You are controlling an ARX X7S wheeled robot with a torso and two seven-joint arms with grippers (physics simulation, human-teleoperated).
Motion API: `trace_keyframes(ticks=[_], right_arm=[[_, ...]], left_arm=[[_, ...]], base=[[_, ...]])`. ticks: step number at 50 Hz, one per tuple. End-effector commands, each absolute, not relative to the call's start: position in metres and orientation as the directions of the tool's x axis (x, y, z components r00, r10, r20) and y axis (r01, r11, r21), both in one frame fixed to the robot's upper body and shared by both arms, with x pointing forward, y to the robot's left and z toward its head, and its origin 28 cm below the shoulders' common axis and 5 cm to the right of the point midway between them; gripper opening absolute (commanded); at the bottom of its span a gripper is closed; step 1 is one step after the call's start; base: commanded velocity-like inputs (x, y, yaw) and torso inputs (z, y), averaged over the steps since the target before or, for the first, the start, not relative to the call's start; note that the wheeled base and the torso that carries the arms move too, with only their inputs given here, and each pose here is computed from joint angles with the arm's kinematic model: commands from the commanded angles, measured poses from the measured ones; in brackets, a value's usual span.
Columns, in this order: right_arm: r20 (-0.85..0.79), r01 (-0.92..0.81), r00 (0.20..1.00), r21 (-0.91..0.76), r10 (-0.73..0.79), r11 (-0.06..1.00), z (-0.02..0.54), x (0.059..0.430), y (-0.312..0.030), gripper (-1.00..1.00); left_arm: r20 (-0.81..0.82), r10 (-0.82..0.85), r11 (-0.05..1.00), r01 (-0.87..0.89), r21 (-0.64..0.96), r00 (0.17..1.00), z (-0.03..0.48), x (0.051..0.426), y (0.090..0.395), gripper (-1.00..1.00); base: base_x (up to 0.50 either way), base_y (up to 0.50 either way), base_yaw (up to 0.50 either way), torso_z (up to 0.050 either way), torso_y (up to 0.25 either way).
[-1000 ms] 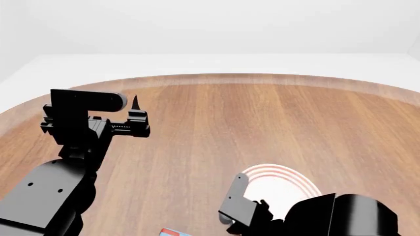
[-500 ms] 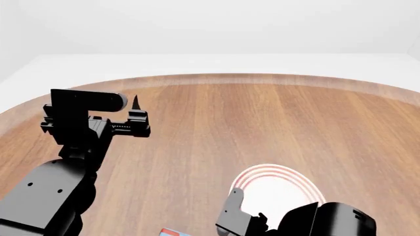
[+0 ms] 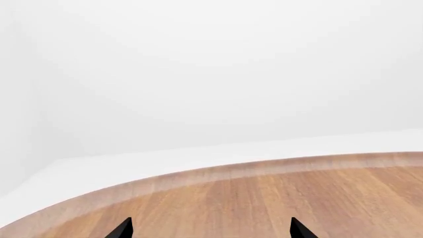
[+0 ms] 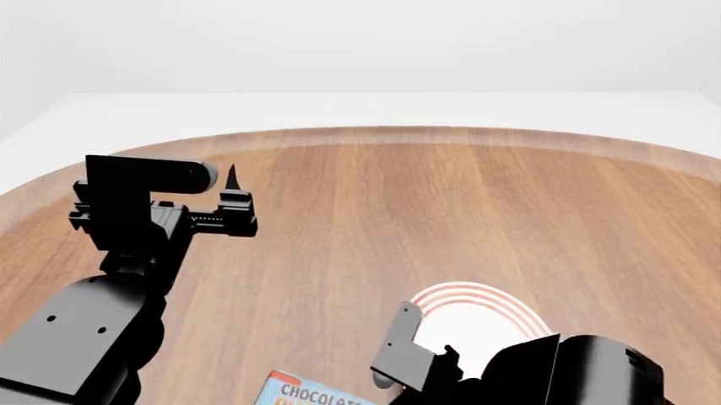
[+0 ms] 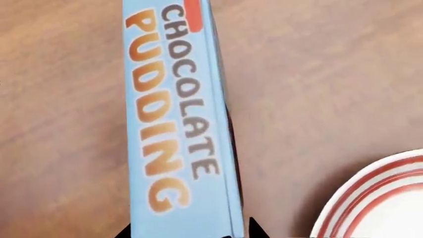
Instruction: Put the chocolate pudding to the right of the plate.
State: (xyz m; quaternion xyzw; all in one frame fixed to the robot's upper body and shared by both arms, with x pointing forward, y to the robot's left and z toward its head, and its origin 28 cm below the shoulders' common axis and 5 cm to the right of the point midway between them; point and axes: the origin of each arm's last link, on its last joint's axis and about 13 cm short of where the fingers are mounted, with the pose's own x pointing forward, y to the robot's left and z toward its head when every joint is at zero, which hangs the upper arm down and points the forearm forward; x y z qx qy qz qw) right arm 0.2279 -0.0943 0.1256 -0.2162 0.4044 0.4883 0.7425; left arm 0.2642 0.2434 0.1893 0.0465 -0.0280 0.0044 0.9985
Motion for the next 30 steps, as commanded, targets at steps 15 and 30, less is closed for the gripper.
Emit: trace_keyframes(ticks=[15,30], right_arm=[[-0.722,-0.599,0.621,-0.187,0.304,0.779,0.213,0.288,-0.127,-1.00],[-0.701,-0.283,0.713,-0.273,0.011,0.919,0.224,0.322,-0.175,-1.00]], left_arm=[[0.065,0.013,0.996,-0.018,0.088,0.998,0.191,0.264,0.245,1.00],[0.071,0.021,0.996,-0.027,0.084,0.997,0.192,0.262,0.247,1.00]], base=[[0.00,0.00,0.00,0.000,0.000],[0.00,0.00,0.00,0.000,0.000]])
